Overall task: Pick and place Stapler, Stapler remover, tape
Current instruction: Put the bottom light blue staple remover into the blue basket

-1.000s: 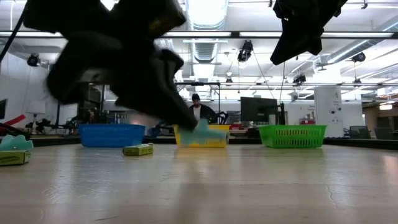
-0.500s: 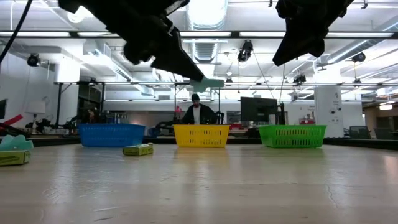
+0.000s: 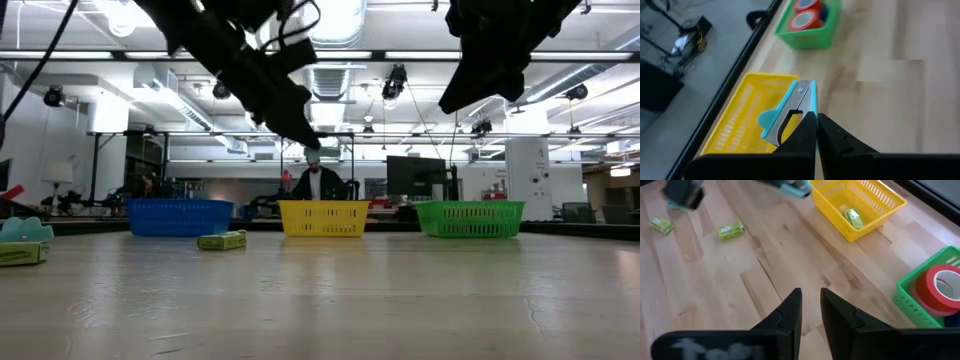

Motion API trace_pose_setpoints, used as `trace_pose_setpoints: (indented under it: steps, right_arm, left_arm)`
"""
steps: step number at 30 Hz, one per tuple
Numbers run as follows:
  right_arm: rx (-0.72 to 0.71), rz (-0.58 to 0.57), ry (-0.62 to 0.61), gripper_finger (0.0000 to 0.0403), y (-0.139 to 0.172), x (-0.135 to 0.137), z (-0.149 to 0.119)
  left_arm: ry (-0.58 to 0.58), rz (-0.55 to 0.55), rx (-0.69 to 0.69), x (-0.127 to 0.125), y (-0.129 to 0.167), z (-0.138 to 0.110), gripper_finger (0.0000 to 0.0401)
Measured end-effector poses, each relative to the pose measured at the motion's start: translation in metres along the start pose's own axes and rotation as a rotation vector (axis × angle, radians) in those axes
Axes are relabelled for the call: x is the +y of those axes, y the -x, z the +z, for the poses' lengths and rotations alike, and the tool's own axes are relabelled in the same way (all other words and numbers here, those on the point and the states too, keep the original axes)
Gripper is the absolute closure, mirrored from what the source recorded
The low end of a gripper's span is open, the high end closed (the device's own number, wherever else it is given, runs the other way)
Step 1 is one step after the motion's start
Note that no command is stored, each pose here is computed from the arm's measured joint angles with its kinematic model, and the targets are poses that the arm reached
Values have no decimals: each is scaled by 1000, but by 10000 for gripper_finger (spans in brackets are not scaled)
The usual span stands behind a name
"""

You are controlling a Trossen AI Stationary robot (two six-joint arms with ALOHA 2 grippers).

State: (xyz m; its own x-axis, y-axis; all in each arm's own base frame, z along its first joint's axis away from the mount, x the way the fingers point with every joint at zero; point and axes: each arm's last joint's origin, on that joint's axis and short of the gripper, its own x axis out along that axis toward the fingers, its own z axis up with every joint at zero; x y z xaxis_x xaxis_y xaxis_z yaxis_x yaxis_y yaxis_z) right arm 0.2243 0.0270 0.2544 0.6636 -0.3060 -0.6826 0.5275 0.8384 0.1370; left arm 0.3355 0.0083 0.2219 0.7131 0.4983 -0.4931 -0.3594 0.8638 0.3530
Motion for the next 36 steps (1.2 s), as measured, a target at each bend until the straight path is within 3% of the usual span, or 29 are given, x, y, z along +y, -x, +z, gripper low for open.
trace_pose_setpoints:
  steps: [5,10,16,24,36]
  right_arm:
    - [1,0,1,344,-1,0,-2]
    - [-3,7,1,338,-4,0,-6]
    - [-1,16,5,331,-6,1,-11]
    - [-11,27,-12,331,-6,2,-11]
    - [-38,46,-8,342,-6,4,-8]
  left_arm:
    - [53,-7,50,21,-12,-6,394]
    - [80,25,139,26,-10,-14,398]
    - [126,215,271,39,15,-29,396]
    - [280,467,407,66,59,-57,394]
    - [367,495,531,86,57,-99,392]
